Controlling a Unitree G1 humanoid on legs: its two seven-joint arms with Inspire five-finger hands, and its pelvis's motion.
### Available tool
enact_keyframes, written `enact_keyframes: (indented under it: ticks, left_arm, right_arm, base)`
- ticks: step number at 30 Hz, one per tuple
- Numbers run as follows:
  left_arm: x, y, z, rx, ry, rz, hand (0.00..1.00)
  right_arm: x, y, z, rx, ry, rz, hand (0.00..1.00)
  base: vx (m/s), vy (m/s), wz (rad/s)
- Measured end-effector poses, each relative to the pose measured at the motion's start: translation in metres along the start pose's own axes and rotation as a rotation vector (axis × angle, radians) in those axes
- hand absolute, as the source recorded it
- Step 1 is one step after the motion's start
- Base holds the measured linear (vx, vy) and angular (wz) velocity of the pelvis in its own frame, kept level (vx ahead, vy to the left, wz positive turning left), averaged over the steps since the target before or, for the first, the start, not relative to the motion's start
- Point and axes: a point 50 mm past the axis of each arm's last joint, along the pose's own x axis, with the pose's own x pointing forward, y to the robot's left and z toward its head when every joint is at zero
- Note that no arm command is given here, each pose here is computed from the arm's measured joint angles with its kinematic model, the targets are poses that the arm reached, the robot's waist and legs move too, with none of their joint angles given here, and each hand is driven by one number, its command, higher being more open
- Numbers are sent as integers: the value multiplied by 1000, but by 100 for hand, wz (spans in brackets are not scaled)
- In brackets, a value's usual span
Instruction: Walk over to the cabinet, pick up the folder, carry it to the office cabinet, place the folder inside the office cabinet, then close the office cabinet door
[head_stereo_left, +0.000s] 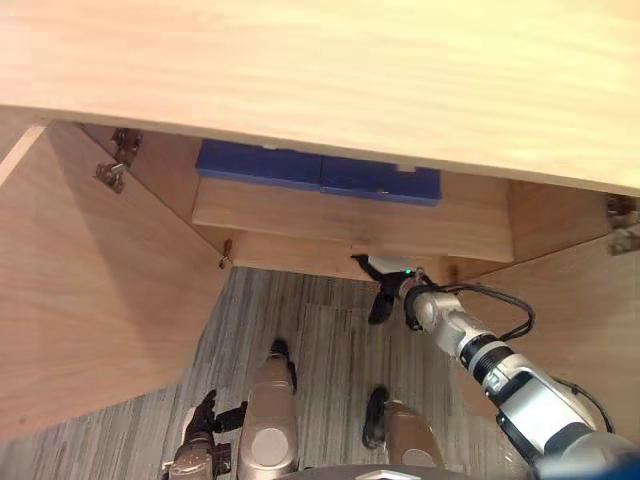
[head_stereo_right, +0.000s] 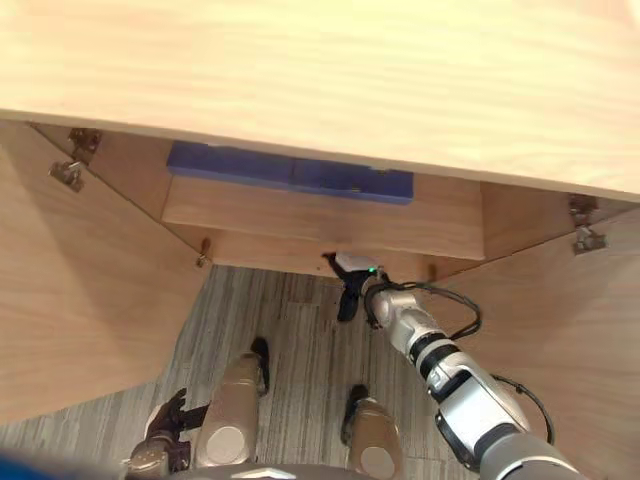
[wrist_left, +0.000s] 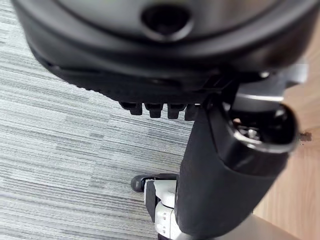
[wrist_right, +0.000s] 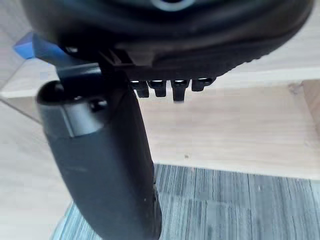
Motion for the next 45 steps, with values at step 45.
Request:
enact_keyframes:
  ticks: [45]
  left_arm:
    - [-5, -46, -21, 78, 84, -122, 100]
  right_arm:
    - [-117, 101, -131, 1384, 651, -703, 100]
  base:
    - [-20, 1, -61]
